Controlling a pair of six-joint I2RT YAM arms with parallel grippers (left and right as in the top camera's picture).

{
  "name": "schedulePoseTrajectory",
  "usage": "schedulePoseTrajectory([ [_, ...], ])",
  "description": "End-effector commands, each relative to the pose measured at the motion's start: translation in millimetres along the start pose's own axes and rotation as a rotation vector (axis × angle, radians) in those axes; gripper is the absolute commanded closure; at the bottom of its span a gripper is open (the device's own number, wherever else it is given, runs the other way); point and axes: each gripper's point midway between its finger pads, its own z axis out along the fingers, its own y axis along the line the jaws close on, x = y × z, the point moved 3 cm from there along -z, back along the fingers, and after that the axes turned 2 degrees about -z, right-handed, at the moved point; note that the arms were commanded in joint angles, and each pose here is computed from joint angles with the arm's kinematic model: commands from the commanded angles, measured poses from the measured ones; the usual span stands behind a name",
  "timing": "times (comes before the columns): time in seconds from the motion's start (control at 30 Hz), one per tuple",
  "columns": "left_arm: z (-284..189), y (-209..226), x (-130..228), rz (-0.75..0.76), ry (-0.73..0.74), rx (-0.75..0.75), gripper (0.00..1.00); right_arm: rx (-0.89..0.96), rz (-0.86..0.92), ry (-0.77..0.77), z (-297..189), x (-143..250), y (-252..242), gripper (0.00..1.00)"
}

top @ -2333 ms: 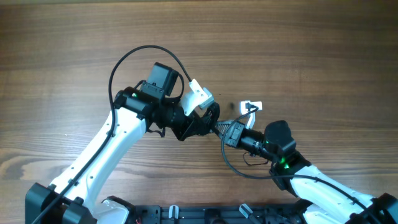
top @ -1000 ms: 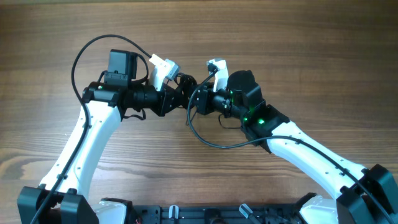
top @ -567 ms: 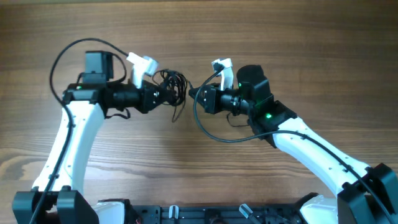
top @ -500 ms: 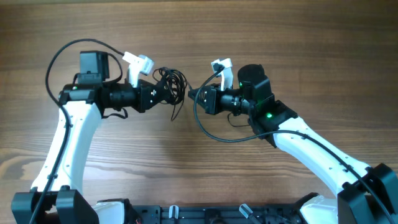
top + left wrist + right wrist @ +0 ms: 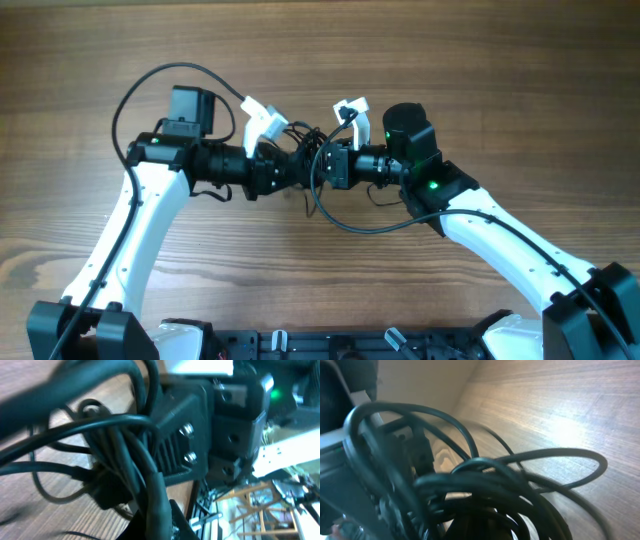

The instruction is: Untangle cables

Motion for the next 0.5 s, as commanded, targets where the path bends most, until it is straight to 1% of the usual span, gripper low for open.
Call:
schedulePoseTrajectory([
  [0.0,3.2,-20.3,-0.4,0.097,-0.004,0.076,0.96,-0.013,-0.015,-0.033,-6.5,-13.7,-6.7,0.96],
  [0.07,3.1,-21.3,-1.9,0.104,-0.012,0.084,0.96,-0.063,-0.021,-0.026,-6.9,-14.3,1.5,0.94],
  [0.1,2.9,-23.0,-3.8,0.112,-0.022,0.098,0.96,-0.078,-0.023,-0.013,-6.1,-12.0,4.3,0.89],
  [0.17,2.5,-25.3,-7.2,0.128,-0.039,0.117,0.96,-0.075,-0.015,0.009,-3.8,-6.2,4.6,0.74],
  [0.2,2.2,-25.6,-9.8,0.143,-0.05,0.122,0.96,-0.057,-0.027,0.019,-2.6,-2.7,2.0,0.7],
  [0.27,1.4,-24.6,-11.6,0.143,-0.057,0.12,0.96,-0.035,-0.042,0.033,-4.4,0.8,-4.4,0.54],
  [0.3,-0.7,-22.7,-12.0,0.115,-0.061,0.113,0.96,-0.016,-0.017,0.037,-8.2,1.0,-11.4,0.45],
  [0.33,-4.9,-18.6,-12.8,0.061,-0.069,0.1,0.96,-0.003,0.0,0.037,-12.0,0.5,-16.6,0.38],
  [0.4,-13.7,-11.3,-14.5,-0.008,-0.091,0.078,0.96,-0.004,0.035,0.039,-23.4,-2.1,-24.7,0.3],
  [0.47,-29.3,1.0,-16.9,-0.082,-0.134,0.04,0.96,-0.078,0.029,0.047,-39.4,-6.3,-23.7,0.21],
])
